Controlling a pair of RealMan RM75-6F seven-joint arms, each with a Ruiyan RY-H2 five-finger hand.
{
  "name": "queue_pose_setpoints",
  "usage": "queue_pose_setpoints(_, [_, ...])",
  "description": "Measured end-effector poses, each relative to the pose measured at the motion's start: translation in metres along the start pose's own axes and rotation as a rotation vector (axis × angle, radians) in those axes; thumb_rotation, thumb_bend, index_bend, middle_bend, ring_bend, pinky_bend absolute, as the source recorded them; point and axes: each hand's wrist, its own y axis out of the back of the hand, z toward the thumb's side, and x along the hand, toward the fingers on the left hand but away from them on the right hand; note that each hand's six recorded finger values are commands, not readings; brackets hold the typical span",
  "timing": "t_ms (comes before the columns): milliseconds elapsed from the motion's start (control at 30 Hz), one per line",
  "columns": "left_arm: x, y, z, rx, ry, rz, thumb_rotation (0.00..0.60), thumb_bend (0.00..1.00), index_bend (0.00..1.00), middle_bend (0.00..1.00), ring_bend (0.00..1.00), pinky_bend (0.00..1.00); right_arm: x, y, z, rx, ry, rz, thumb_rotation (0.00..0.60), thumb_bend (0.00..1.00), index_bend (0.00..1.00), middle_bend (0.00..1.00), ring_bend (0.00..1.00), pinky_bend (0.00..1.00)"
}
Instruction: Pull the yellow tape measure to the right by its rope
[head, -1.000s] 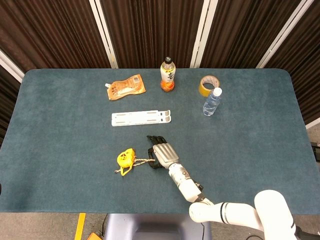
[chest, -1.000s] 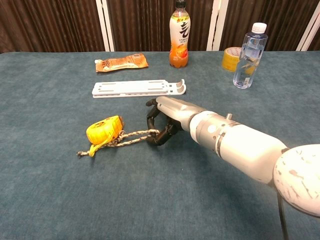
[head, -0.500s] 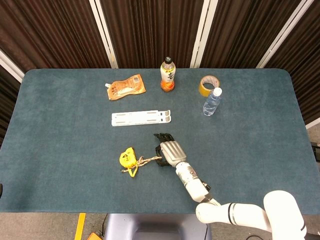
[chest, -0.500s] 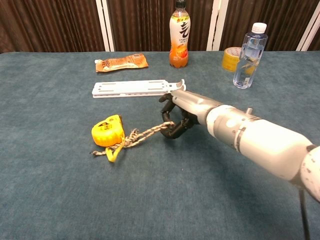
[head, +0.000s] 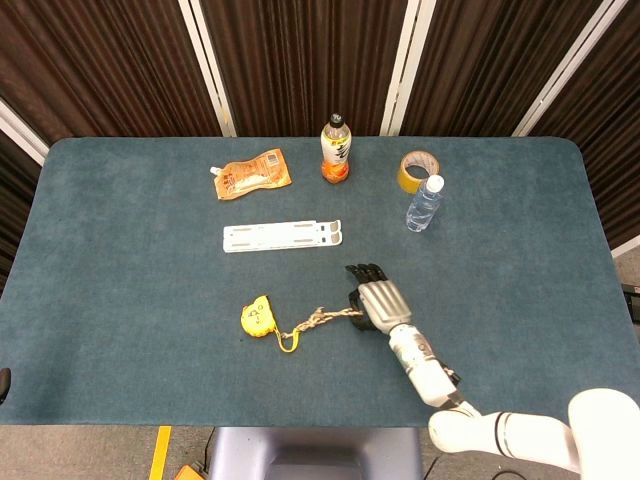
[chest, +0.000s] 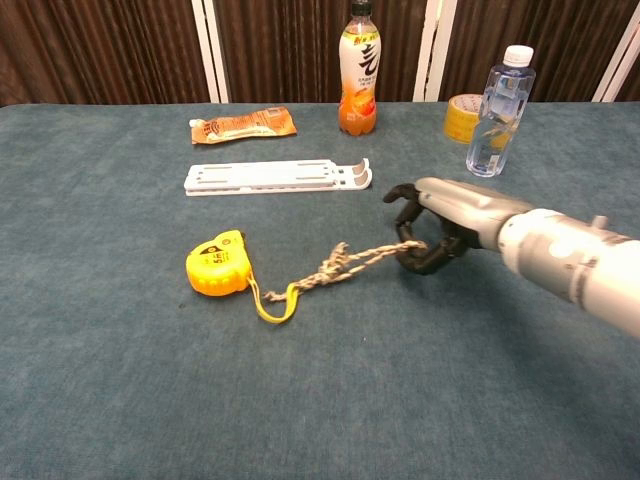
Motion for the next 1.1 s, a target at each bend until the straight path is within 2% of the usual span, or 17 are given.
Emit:
queue_pose_setpoints(333, [-0.001,-0.001,0.003,-0.004,-0.012,-0.005,0.600,0.45,0.05,0.00,0.00,0.12,0.042,0.010,-0.054,-0.014,-0.062,-0.019,0.600,0.58,0.87,0.19,0.16,0.00])
queue_pose_setpoints(567, [-0.001,-0.004,0.006,0.001,-0.020,-0.014,0.600,0.45,0.05,0.00,0.00,0.12,0.084,0.030,-0.100,-0.052,-0.135,-0.083,0.600,0.58,0.87,0.19,0.16,0.00])
queue_pose_setpoints(767, [0.000,-0.008,0.011,0.010,-0.031,-0.029,0.600,0.45,0.05,0.00,0.00,0.12,0.117,0.041,-0.132,-0.071,-0.192,-0.110,0.600,0.58,0.88,0.19,0.16,0.00])
queue_pose_setpoints(1100, [0.000,-0.011,0.012,0.016,-0.032,-0.035,0.600,0.45,0.05,0.00,0.00,0.12,0.148,0.071,-0.183,-0.111,-0.301,-0.192,0.600,0.58,0.88,0.19,0.16,0.00])
